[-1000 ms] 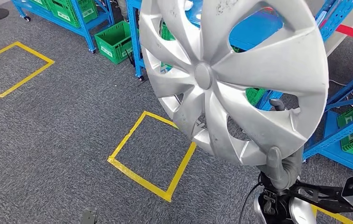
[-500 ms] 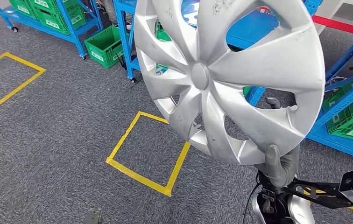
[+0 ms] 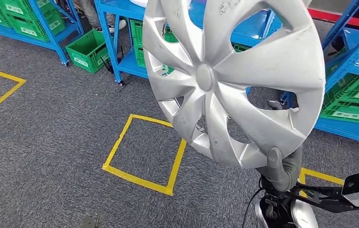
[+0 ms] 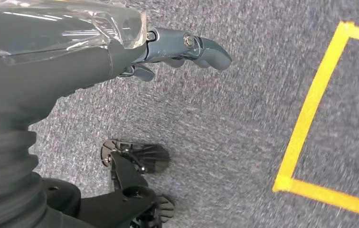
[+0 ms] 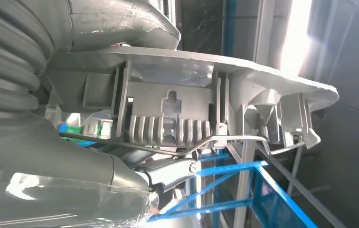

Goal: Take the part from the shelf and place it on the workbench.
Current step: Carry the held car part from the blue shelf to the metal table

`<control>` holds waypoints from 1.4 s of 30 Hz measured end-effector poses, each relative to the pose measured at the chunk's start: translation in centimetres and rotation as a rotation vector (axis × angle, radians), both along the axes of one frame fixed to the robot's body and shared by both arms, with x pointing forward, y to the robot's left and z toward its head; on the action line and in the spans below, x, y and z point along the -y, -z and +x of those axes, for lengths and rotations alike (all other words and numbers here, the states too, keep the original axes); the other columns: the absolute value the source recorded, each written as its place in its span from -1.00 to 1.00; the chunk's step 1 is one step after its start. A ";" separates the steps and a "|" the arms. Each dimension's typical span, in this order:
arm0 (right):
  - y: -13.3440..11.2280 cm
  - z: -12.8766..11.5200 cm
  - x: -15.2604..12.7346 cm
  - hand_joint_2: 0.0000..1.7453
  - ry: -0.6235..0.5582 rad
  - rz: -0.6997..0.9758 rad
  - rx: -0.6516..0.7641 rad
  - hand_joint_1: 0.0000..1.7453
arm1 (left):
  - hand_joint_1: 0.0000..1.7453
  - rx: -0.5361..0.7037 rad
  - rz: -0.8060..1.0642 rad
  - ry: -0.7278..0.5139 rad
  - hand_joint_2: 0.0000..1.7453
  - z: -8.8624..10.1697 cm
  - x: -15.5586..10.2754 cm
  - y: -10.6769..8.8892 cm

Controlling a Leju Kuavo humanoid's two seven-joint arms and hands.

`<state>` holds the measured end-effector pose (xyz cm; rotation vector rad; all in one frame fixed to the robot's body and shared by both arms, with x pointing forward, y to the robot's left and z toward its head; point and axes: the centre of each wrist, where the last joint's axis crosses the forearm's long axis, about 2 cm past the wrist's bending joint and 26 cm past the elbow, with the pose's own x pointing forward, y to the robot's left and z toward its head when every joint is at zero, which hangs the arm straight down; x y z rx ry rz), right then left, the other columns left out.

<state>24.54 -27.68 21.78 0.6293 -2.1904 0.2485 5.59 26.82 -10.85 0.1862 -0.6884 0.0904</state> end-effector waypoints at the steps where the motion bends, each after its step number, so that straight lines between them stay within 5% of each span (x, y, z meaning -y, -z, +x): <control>1: 0.0 0.0 0.0 1.00 0.000 0.000 0.000 1.00 | -1.00 -0.002 0.000 0.000 1.00 -0.1 0.0 0.0; 42: 0.2 0.3 0.1 1.00 0.059 -0.040 0.031 1.00 | -1.00 -0.021 -0.003 -0.013 1.00 -0.8 0.0 0.1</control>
